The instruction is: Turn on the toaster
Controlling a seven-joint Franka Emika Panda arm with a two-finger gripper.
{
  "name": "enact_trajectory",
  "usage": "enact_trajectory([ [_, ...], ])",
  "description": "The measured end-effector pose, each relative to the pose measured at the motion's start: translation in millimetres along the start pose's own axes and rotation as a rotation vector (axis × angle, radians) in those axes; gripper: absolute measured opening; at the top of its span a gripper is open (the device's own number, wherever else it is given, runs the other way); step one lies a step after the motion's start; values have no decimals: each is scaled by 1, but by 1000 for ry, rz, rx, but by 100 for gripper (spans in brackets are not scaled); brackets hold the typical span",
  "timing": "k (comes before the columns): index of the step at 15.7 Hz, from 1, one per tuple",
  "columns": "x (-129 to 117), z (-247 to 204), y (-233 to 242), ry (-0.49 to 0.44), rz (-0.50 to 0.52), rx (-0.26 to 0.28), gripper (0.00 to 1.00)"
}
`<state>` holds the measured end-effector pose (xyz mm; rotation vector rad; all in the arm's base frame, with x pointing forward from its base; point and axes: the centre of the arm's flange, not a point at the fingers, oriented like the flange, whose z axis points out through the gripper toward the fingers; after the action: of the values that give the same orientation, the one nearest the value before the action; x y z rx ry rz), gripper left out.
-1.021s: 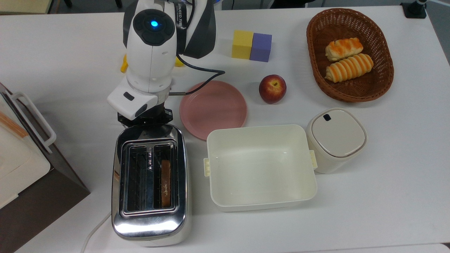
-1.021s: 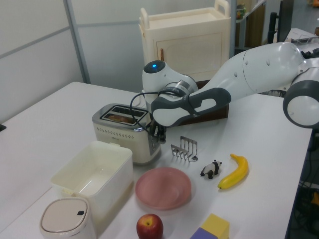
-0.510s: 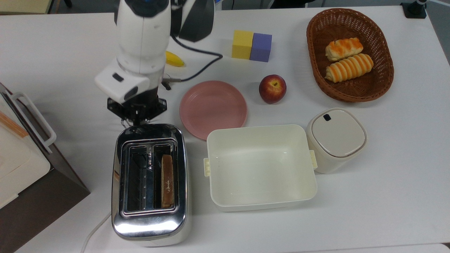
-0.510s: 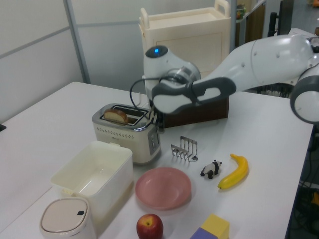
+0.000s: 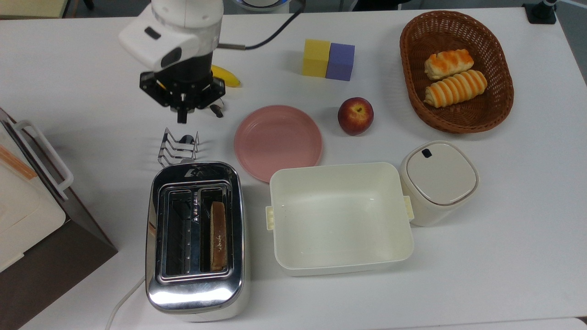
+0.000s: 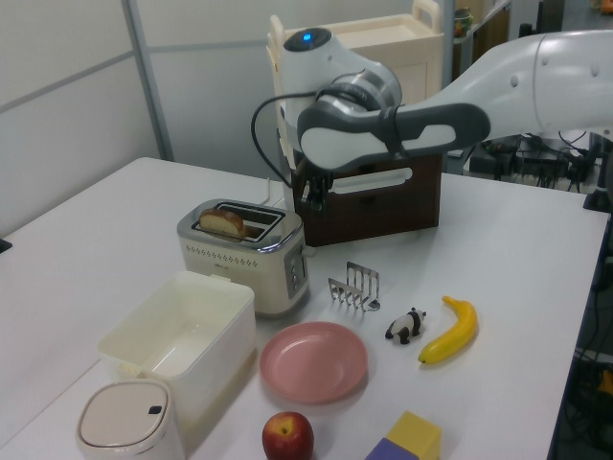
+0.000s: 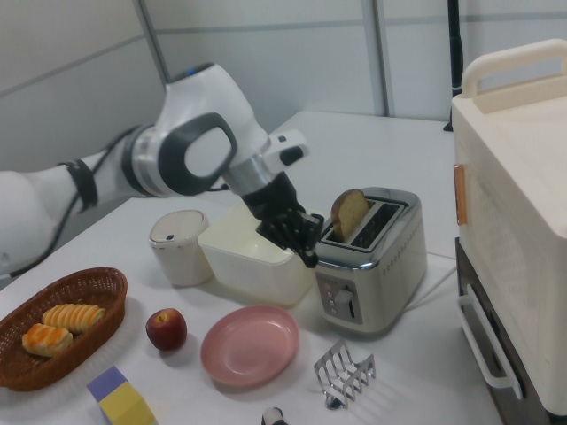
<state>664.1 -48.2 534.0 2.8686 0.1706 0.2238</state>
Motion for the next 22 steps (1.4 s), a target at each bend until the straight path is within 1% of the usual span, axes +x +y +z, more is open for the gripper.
enact_trajectory([
  [2,-11,-24,1,-24,31,15,1],
  [3,-16,-35,1,-28,52,36,1],
  [4,-24,-55,3,-34,76,74,1],
  [7,-37,-93,12,-44,114,136,1],
  [10,-48,-123,24,-19,147,189,1],
  [13,-59,-134,28,-35,159,215,2],
  [15,-67,-140,33,-50,169,228,18],
  [19,-76,-150,41,-51,183,229,61],
  [20,-78,-151,41,-57,183,230,69],
  [22,-83,-151,44,-82,187,233,91],
])
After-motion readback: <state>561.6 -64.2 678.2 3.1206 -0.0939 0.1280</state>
